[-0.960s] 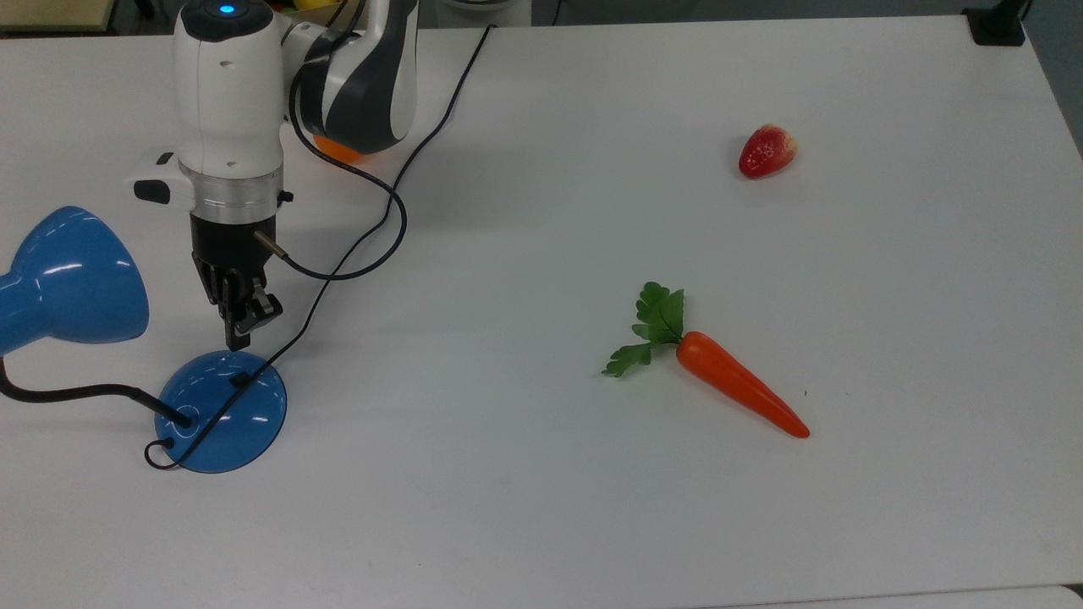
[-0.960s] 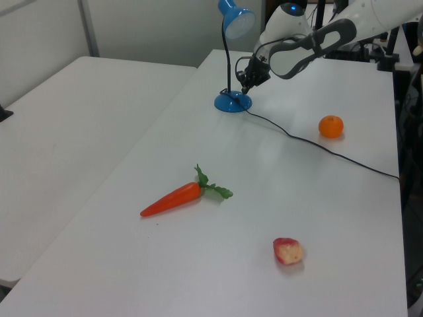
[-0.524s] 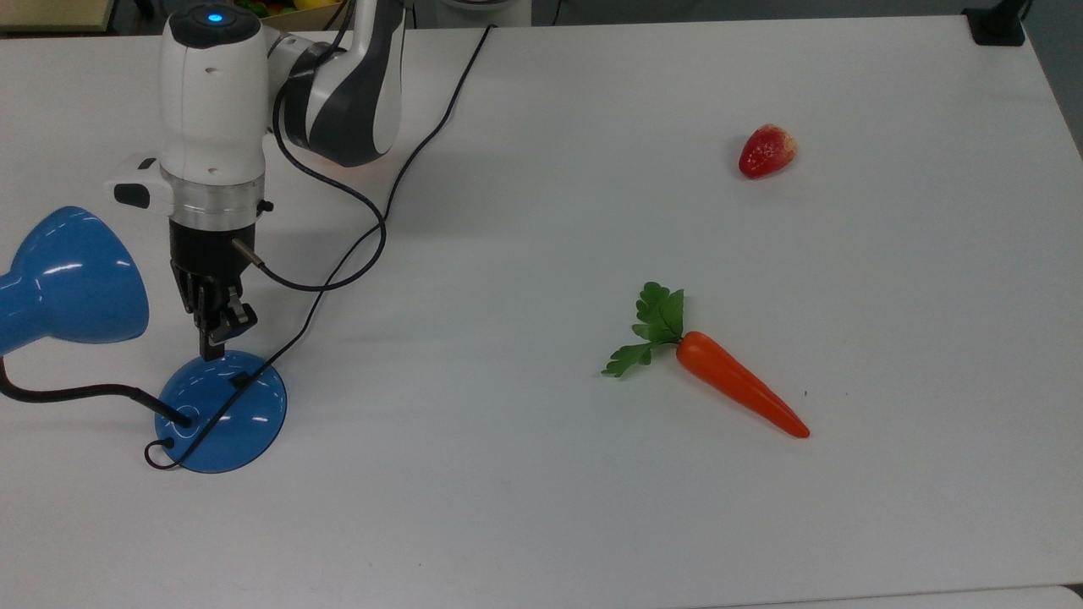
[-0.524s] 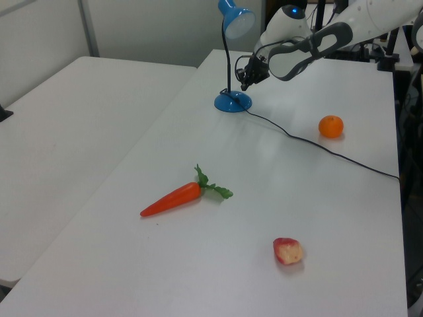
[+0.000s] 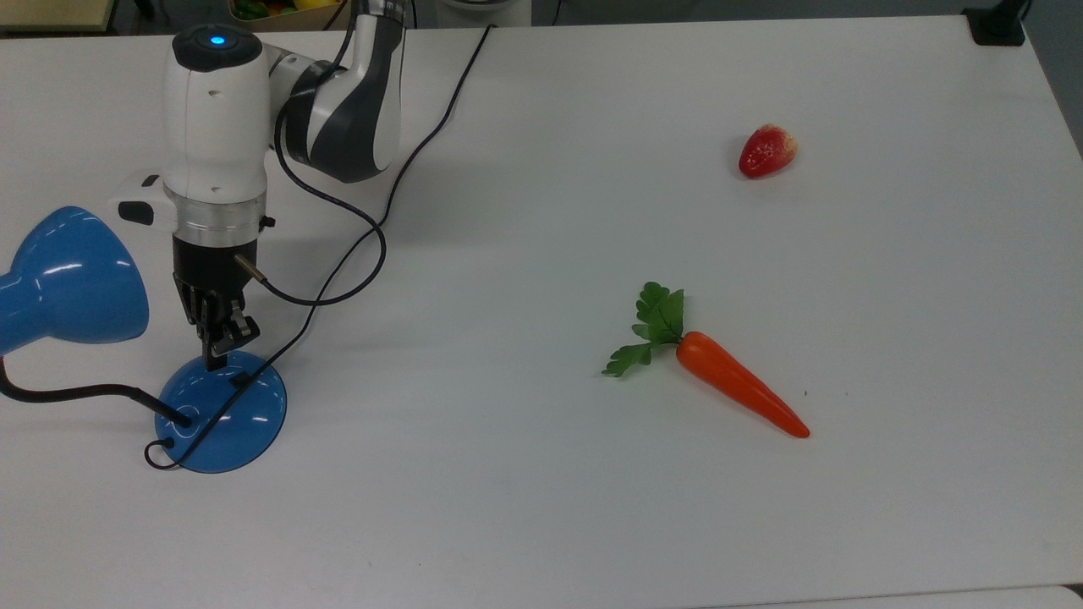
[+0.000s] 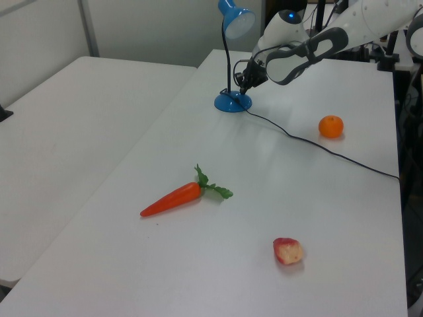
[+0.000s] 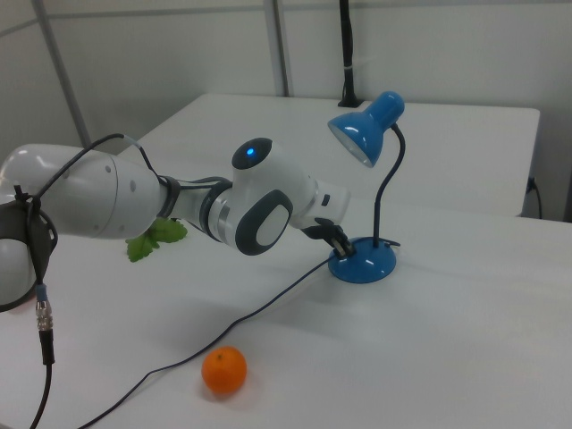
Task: Turn on desk lamp
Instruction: 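Press down on the lamp base switch with the gripper fingers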
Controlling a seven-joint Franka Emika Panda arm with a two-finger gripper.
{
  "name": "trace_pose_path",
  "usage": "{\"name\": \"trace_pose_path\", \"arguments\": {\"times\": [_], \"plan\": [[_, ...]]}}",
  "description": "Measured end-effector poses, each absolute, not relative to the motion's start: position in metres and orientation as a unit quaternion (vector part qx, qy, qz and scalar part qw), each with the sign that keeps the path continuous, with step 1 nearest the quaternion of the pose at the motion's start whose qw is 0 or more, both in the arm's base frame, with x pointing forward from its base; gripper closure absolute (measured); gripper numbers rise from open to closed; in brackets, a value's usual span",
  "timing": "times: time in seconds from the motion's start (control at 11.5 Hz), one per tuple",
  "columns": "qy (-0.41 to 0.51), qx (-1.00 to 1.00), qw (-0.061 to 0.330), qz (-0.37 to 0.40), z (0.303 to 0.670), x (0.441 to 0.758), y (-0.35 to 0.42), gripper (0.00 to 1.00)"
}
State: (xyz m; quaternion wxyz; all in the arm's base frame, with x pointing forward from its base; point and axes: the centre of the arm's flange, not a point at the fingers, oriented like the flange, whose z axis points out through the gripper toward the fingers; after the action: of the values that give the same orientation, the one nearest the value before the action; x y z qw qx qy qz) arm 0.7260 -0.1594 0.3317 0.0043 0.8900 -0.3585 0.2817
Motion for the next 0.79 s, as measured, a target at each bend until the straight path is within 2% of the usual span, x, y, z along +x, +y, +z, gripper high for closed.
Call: {"name": "trace_pose_path", "arguments": {"times": [0.79], "plan": [[-0.351, 0.893, 0.002, 0.282, 0.3299, 0.7300, -0.1476, 0.99]]}}
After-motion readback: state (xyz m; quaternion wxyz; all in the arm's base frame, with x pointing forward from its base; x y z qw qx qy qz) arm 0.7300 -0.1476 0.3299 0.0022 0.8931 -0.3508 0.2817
